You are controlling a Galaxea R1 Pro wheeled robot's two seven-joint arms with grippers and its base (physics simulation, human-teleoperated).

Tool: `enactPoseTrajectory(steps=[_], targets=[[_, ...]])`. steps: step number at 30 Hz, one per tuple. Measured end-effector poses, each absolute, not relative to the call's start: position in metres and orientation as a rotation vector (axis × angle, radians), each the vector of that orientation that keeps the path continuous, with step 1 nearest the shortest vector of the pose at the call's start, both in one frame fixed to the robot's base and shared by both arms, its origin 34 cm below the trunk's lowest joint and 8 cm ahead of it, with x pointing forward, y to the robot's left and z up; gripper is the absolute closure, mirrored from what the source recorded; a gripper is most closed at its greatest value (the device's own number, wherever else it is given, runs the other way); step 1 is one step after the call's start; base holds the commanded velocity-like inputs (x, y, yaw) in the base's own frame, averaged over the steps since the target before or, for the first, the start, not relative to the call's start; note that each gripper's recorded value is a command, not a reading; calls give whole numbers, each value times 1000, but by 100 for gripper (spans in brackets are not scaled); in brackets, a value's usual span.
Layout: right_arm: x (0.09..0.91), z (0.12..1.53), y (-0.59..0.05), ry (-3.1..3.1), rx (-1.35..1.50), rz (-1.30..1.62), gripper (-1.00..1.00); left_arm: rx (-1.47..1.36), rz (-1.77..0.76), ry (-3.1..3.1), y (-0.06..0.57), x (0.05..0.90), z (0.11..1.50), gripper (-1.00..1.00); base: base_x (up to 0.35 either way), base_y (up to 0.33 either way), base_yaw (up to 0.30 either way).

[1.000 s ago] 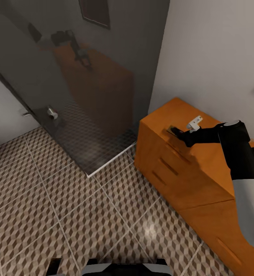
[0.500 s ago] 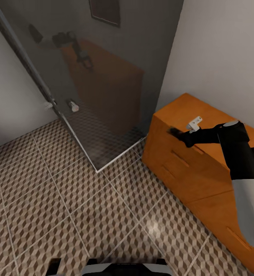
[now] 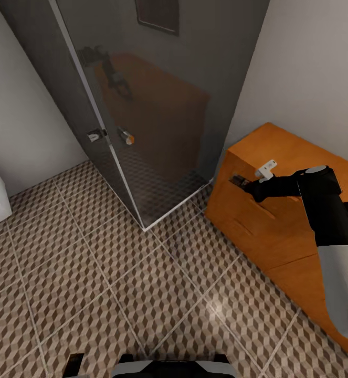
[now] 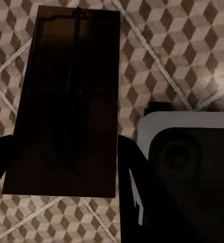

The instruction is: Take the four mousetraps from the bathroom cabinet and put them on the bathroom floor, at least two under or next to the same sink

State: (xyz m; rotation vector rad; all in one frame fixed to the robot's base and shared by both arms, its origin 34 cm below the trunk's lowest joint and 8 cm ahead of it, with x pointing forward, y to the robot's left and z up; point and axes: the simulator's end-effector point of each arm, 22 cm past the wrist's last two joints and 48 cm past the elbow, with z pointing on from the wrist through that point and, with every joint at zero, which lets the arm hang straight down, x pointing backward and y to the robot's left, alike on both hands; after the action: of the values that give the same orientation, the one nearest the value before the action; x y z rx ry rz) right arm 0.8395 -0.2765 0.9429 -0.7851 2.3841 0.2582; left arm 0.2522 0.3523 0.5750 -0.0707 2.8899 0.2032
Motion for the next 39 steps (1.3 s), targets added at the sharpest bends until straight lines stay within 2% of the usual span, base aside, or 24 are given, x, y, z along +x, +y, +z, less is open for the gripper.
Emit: enactPoseTrajectory(steps=[7,16,25,31,35,39], targets=[[833,923,-281,2436,-770,283,100,-71,203,2890,352,252,575,100,-23,57,0],[786,813,-255,2576,-841,478,100,-71,203,2889,352,252,575,100,-1,1,0],[681,670,-216,2640,-957,542,100,-70,203,2890,352,252,575,100,0,0,0],[628,631,-210,2618,-953,519,100,-70,200,2889,351,252,575,100,0,0,0],[544,600,-206,2648,-964,570,100,-69,200,2889,351,252,575,100,0,0,0],[503,587,-208,2647,-902,547,100,-69,199,2887,351,253,575,100,0,0,0]])
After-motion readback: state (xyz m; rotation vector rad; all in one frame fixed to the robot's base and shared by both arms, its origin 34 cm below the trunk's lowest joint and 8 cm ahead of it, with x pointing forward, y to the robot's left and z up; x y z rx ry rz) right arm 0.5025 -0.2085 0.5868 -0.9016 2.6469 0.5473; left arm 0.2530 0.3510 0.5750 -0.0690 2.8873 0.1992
